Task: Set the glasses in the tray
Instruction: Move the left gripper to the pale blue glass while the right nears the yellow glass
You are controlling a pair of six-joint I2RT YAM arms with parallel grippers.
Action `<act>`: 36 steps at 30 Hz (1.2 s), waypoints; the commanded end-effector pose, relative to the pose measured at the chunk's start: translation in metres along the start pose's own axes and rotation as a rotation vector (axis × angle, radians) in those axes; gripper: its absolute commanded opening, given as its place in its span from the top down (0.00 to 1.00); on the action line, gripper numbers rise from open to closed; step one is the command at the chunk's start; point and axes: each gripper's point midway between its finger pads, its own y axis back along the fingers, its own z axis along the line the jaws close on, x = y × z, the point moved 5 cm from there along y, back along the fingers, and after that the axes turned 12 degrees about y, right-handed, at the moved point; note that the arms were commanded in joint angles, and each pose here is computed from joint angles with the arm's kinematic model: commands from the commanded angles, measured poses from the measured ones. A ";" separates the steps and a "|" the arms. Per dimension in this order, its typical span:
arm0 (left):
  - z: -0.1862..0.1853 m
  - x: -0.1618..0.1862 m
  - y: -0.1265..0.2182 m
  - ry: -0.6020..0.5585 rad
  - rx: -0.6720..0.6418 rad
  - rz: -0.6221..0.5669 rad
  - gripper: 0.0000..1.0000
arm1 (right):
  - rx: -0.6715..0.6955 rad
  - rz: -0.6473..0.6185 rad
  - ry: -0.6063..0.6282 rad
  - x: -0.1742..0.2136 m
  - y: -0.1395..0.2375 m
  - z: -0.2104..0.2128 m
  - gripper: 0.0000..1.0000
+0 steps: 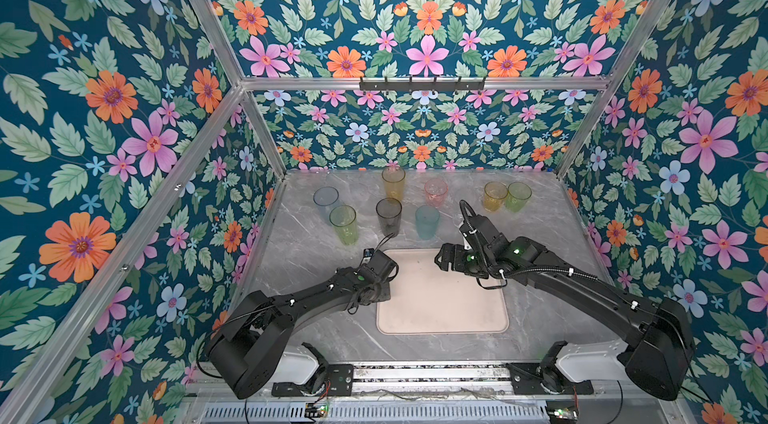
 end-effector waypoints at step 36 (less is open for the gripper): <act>0.072 -0.234 0.114 0.343 0.019 -0.358 0.35 | 0.113 -0.341 0.304 -0.048 -0.003 -0.013 0.04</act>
